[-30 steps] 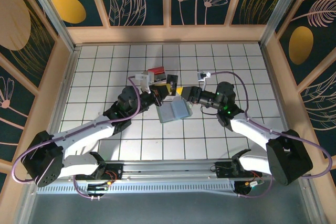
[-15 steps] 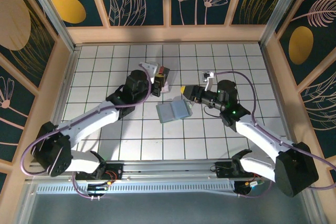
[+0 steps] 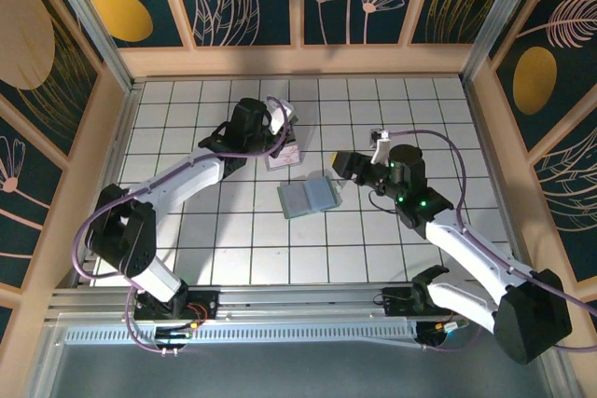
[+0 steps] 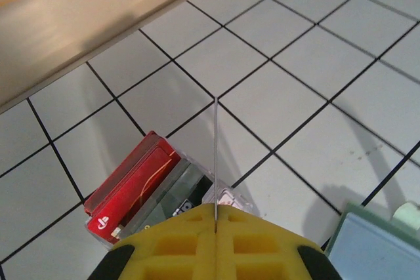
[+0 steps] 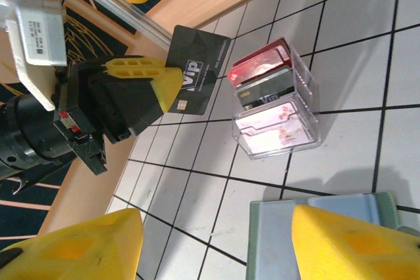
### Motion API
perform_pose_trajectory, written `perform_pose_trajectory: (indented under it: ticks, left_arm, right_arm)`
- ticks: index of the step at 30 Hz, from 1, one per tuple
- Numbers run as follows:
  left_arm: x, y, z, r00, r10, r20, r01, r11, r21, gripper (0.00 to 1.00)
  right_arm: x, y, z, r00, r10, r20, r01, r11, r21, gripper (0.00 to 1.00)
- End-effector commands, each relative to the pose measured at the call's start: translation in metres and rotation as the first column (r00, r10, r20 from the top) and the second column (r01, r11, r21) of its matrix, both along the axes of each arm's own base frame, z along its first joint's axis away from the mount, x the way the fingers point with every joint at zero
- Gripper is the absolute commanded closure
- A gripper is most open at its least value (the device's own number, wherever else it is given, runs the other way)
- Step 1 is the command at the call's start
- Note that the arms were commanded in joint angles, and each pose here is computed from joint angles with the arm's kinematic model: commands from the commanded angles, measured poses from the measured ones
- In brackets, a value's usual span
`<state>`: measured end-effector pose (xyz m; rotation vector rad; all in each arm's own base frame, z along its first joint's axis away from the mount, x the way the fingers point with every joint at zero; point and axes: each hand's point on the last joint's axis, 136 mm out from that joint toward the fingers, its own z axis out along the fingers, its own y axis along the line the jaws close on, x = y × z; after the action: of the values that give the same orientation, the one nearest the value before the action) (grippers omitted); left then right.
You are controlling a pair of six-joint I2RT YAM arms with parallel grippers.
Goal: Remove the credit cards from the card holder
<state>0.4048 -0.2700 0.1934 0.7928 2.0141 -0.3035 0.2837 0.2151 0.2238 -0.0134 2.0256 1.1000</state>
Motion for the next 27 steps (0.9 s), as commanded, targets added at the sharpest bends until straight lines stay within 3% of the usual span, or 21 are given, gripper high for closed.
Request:
perform_pose_trajectory:
  ticks: [1,14,15,17,27]
  left_arm:
    - [0.006,0.003,-0.008,0.998,-0.068,0.012,0.067,0.994,0.088,1.00]
    - [0.037,0.014,-0.041,0.990,-0.137,-0.037,0.142,0.972,0.187,0.98]
    - [0.037,0.013,-0.045,0.988,-0.149,-0.044,0.155,0.969,0.193,0.98]
    - [0.038,0.012,-0.048,0.983,-0.173,-0.056,0.180,0.964,0.194,0.98]
    - [0.036,0.017,-0.060,0.964,-0.253,-0.079,0.264,0.945,0.195,0.98]
  right_arm:
    - [0.005,-0.006,0.019,0.998,-0.039,0.055,0.040,0.999,-0.016,0.38]
    - [0.011,-0.014,0.021,0.995,-0.086,0.050,0.088,0.995,-0.040,0.36]
    - [0.012,-0.015,0.021,0.994,-0.092,0.051,0.095,0.995,-0.044,0.30]
    - [0.012,-0.017,0.022,0.993,-0.104,0.050,0.106,0.993,-0.050,0.28]
    - [0.017,-0.026,0.023,0.987,-0.154,0.053,0.158,0.985,-0.070,0.26]
